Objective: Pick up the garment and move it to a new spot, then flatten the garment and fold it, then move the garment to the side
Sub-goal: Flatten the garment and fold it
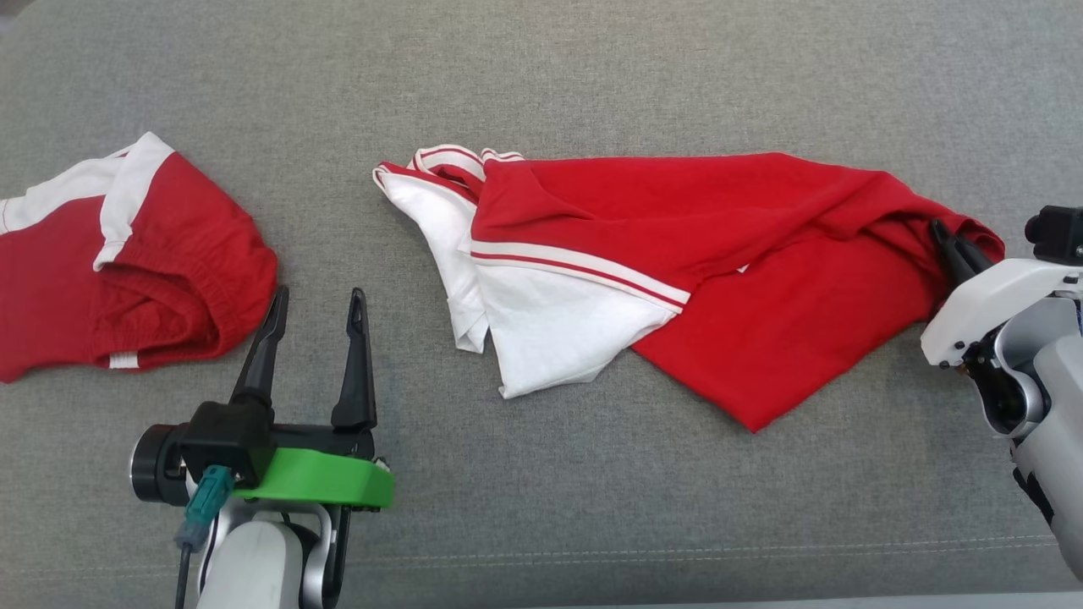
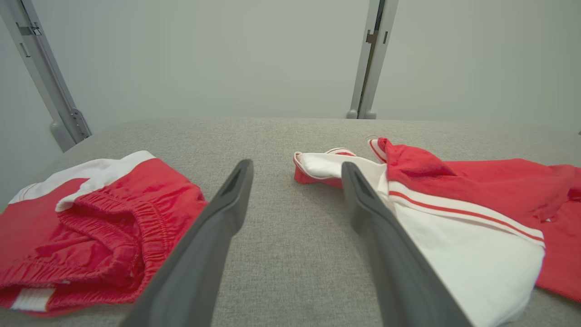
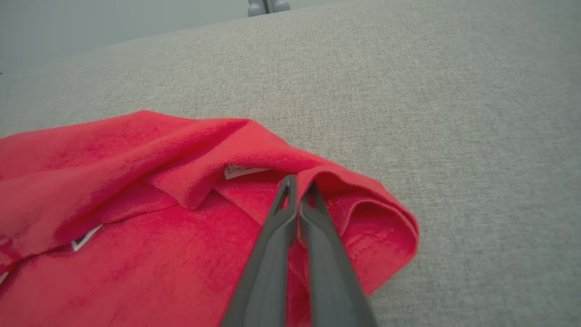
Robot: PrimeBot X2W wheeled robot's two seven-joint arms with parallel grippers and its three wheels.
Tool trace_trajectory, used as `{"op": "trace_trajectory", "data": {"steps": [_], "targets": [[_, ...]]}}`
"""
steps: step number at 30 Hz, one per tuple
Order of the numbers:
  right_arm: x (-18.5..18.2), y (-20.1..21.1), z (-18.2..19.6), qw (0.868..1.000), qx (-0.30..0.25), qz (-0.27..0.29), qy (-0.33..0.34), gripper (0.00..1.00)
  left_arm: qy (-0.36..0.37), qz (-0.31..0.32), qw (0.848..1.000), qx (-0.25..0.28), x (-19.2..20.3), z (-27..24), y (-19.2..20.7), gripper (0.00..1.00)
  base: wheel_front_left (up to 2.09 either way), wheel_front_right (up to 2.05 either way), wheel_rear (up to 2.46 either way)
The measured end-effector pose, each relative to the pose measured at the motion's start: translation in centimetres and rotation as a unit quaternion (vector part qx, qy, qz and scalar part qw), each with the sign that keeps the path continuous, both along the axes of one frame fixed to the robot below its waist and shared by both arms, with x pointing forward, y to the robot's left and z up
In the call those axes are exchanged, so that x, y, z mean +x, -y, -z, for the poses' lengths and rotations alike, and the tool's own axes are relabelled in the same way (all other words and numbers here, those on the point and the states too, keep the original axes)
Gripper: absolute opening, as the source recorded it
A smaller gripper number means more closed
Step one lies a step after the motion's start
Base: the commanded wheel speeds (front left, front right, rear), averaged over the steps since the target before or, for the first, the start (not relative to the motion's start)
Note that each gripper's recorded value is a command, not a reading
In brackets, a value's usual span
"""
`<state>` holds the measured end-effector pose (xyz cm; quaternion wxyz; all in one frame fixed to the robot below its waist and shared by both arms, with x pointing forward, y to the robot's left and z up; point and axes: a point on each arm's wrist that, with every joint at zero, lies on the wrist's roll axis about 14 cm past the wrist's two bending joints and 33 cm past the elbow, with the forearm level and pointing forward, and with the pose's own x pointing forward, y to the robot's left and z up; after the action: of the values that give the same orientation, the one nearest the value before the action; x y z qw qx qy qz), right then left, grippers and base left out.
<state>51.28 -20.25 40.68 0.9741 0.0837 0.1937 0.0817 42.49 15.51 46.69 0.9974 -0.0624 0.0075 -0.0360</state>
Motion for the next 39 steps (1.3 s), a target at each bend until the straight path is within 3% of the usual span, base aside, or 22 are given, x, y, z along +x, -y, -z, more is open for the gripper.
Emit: {"op": "trace_trajectory", "data": {"steps": [8,17,24,26,30,34,39], "targets": [[-0.4,-0.1,-1.8,0.998,0.065,0.007,0.007,0.00,0.003,0.006,1.000,-0.002,0.2,-0.1,0.5,1.00,0.00,0.00,0.00],[-3.9,-0.1,-4.3,0.985,0.164,-0.030,-0.054,0.00,0.006,0.019,1.000,-0.003,0.5,-0.3,1.5,1.00,0.00,0.00,0.00],[-6.5,-1.2,-6.3,0.953,0.283,-0.046,-0.100,0.00,0.007,0.025,1.000,-0.005,0.3,-0.4,1.9,1.00,0.00,0.00,0.00],[-6.7,-1.2,-7.1,0.938,0.329,-0.042,-0.104,0.00,0.007,0.025,1.000,-0.005,0.3,-0.4,1.9,1.00,0.00,0.00,0.00],[-6.2,1.1,-8.9,0.915,0.397,-0.002,-0.076,0.00,0.005,0.024,1.000,-0.004,0.3,-0.2,1.7,1.00,0.00,0.00,0.00],[-6.1,4.5,-7.8,0.914,0.397,0.057,-0.061,0.00,0.003,0.021,1.000,-0.002,0.4,0.0,1.5,1.00,0.00,0.00,0.00],[-6.4,5.7,-5.6,0.925,0.363,0.091,-0.062,0.00,-0.001,0.017,1.000,-0.001,0.5,0.3,1.1,1.00,0.00,0.00,0.00]]}}
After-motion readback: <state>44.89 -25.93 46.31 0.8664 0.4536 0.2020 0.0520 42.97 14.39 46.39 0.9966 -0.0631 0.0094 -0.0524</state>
